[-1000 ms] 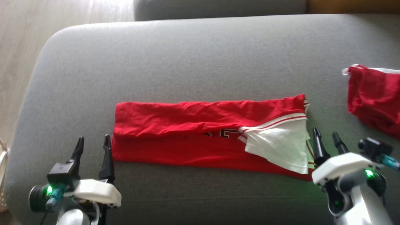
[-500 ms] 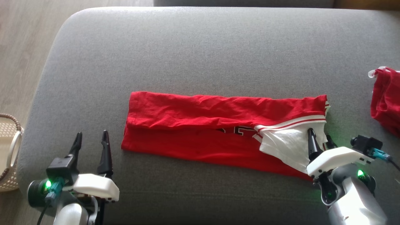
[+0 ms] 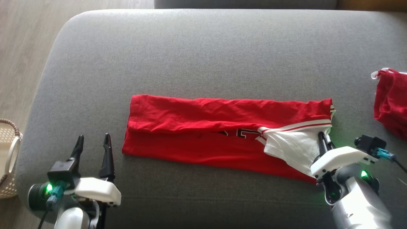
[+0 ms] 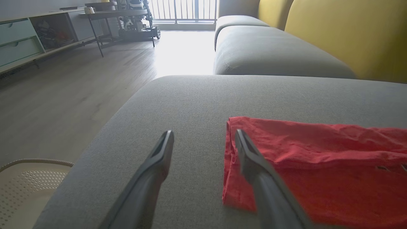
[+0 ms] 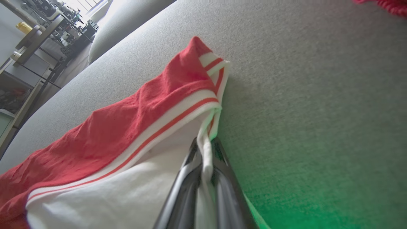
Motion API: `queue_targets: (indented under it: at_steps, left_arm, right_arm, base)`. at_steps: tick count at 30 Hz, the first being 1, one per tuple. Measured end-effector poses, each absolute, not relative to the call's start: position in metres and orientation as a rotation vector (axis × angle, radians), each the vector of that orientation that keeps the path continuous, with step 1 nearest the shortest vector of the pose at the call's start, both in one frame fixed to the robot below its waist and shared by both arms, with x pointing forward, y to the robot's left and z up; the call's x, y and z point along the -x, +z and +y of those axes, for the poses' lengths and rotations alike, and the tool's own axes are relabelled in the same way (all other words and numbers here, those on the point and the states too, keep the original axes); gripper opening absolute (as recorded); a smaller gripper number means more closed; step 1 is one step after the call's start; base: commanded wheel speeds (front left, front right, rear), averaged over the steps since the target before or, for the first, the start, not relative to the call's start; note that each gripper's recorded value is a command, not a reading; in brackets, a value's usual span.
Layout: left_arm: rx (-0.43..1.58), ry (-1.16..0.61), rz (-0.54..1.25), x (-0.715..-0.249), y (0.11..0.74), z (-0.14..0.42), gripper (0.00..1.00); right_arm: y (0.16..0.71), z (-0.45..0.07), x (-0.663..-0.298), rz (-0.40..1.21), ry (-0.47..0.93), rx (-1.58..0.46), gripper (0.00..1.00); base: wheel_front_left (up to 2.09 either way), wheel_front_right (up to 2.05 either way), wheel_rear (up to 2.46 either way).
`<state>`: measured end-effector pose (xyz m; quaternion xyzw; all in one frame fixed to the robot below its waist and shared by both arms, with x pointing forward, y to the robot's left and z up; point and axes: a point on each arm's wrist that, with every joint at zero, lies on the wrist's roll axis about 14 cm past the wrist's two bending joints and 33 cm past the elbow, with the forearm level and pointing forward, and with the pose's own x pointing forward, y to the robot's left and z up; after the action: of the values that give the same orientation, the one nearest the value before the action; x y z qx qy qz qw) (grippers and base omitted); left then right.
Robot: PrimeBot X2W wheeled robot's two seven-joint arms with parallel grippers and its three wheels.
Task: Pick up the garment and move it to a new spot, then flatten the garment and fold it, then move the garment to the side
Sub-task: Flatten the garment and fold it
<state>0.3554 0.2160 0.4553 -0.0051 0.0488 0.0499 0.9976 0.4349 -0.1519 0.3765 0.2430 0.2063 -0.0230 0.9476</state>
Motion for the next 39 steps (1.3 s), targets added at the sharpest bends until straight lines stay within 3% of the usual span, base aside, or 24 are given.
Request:
queue_targets:
  at_steps: [17, 30, 39]
  left_arm:
    - [0.023, 0.108, 0.065, -0.352, 0.465, 0.215, 1.0]
    - [0.056, 0.134, 0.053, -0.336, 0.467, 0.217, 1.0]
    - [0.068, 0.153, 0.028, -0.326, 0.473, 0.221, 1.0]
  right_arm:
    - [0.417, -0.216, -0.459, 0.336, -0.078, -0.304, 0.0]
    - [0.485, -0.134, -0.472, 0.258, 0.161, -0.358, 0.0]
    - [0.522, -0.077, -0.45, 0.247, 0.344, -0.469, 0.0]
  base:
    - [0.0, 0.0, 0.0]
    - [0.0, 0.0, 0.0]
    - [0.0, 0.0, 0.0]
